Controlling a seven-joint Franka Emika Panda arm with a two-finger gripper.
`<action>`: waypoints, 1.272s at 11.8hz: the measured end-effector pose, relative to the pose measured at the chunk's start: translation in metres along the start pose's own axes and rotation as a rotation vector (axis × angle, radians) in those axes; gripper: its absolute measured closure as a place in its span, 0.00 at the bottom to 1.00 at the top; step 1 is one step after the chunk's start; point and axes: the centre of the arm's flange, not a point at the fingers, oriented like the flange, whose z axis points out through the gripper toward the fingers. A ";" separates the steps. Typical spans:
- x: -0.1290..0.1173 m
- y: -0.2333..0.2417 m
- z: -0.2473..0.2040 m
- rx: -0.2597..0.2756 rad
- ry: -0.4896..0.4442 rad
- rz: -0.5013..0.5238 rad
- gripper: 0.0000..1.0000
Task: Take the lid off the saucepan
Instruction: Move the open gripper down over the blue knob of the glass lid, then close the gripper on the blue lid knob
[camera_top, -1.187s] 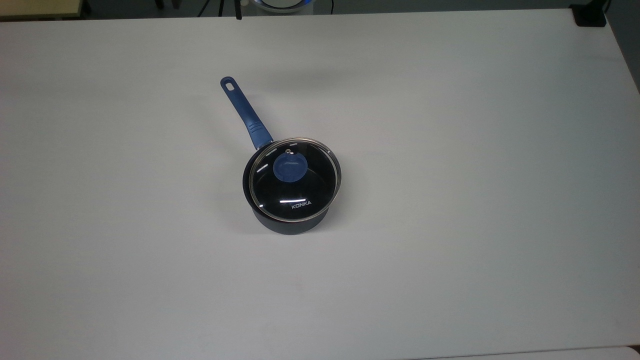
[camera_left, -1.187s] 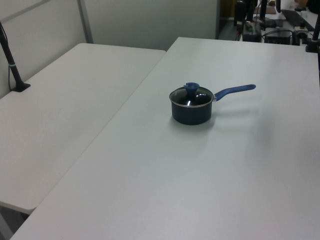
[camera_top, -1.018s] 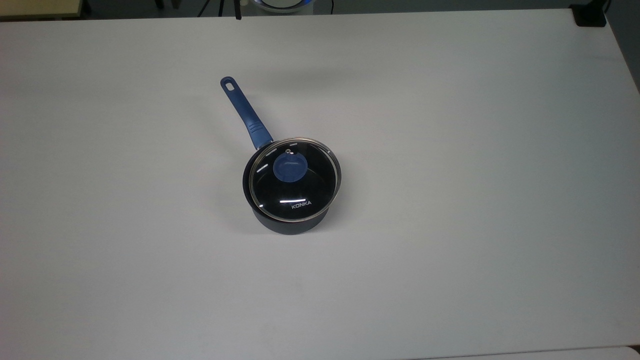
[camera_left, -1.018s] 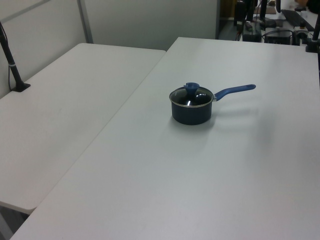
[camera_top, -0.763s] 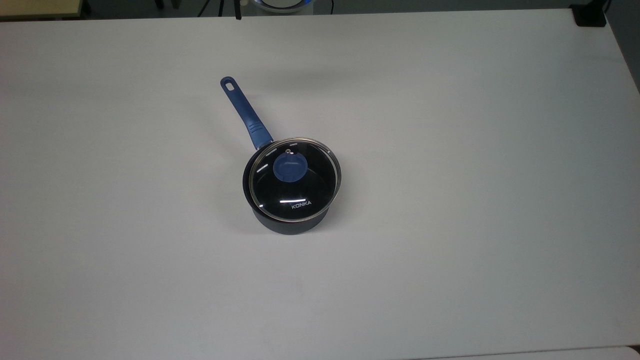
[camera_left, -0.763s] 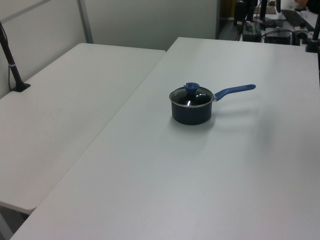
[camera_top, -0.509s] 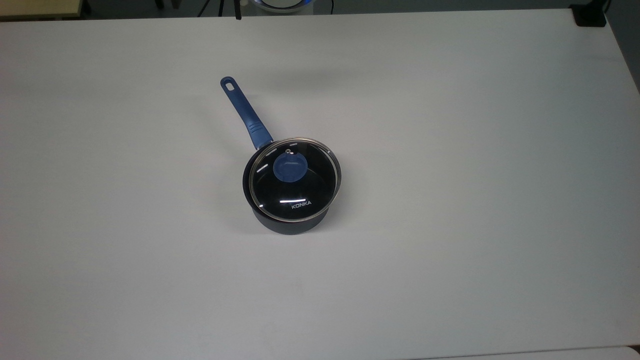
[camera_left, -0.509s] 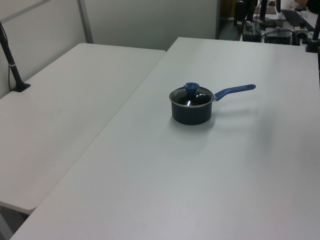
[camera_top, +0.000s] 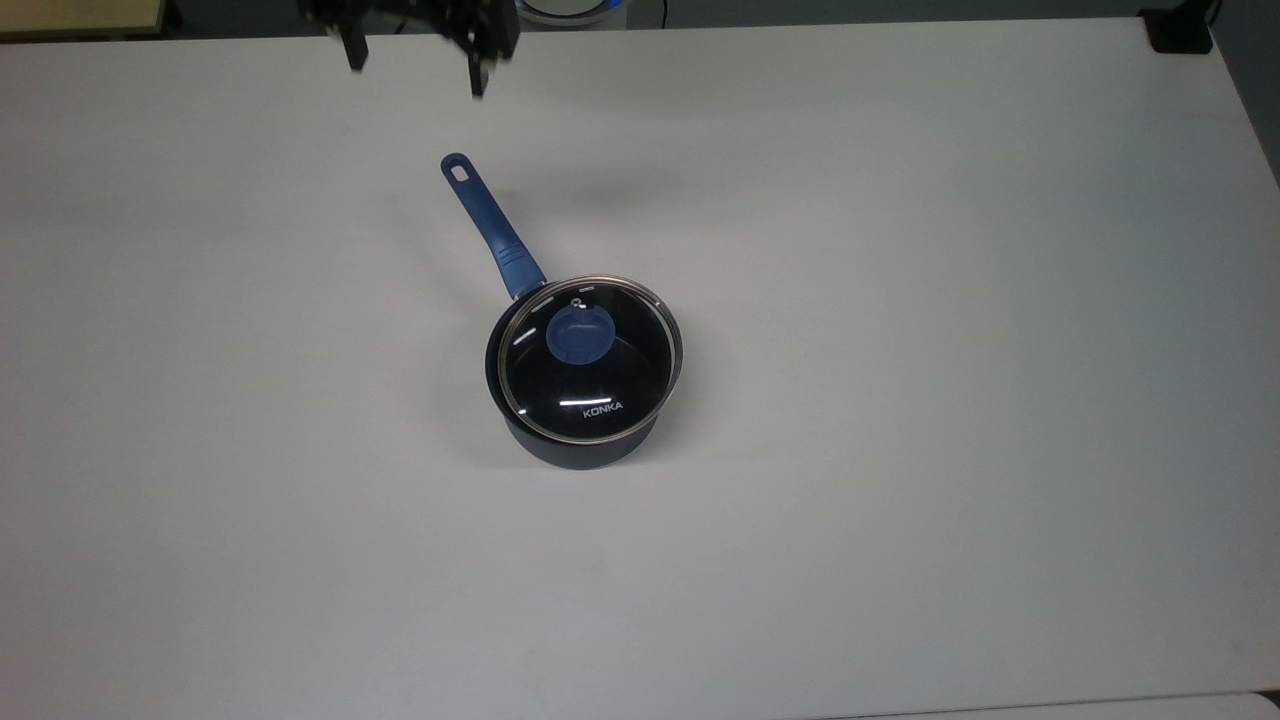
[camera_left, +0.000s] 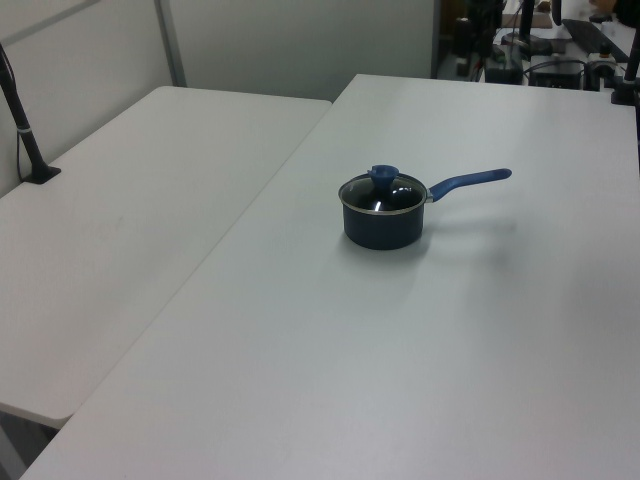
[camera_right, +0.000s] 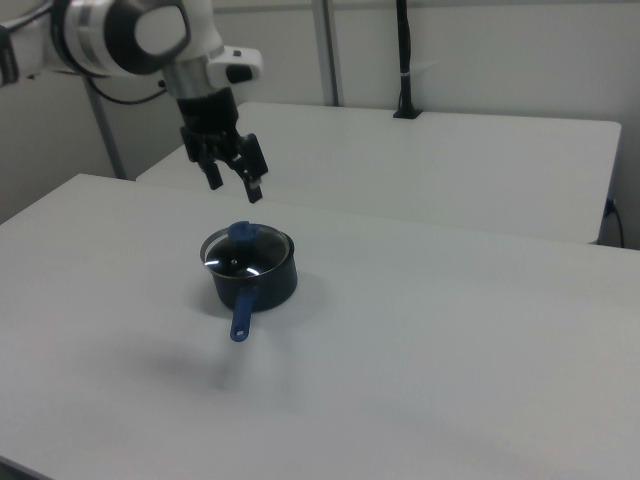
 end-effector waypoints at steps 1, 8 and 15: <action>0.014 -0.006 0.013 0.033 0.031 0.058 0.00; 0.071 -0.115 0.144 0.139 0.117 0.146 0.00; 0.069 -0.138 0.165 0.144 0.087 0.125 0.00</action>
